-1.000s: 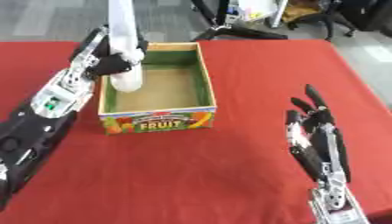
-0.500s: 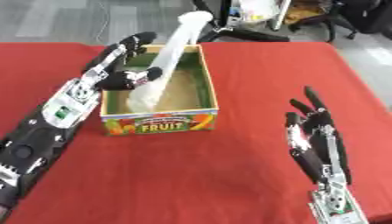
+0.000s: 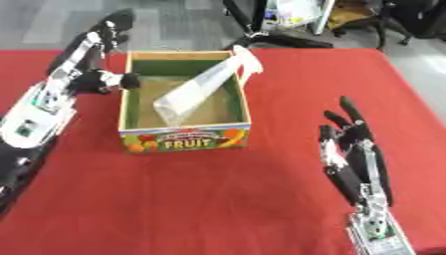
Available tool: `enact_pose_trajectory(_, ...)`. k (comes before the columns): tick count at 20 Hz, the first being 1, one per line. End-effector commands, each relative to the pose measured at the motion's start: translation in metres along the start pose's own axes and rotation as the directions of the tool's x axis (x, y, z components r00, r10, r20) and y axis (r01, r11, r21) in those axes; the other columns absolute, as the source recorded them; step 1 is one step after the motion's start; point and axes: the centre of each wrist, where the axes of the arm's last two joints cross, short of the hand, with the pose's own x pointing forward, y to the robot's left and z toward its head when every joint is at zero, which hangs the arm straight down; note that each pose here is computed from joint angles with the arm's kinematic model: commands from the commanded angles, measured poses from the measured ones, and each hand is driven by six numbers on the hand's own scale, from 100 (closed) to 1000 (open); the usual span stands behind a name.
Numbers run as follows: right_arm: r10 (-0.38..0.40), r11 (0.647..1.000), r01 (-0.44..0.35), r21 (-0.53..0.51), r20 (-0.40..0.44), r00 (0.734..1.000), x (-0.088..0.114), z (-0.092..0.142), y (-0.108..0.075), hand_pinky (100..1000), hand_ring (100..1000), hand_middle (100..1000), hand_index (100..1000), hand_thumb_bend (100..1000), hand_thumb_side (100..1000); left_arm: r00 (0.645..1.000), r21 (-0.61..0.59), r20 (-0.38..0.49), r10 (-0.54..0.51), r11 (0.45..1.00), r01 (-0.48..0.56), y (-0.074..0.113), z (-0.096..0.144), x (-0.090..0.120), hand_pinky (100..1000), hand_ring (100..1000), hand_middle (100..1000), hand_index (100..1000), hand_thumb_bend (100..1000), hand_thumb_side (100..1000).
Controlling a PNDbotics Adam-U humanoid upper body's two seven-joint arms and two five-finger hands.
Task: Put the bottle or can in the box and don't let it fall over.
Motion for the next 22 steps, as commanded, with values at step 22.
enact_pose_trajectory(22,0.072,0.996,-0.073,-0.054,-0.015,0.997,-0.002,0.009,-0.022,788,890,1000,963,100,470,0.987,0.424,-0.158,0.01,0.904,0.059,-0.021,0.156,0.007,943,1000,966,900,854,587)
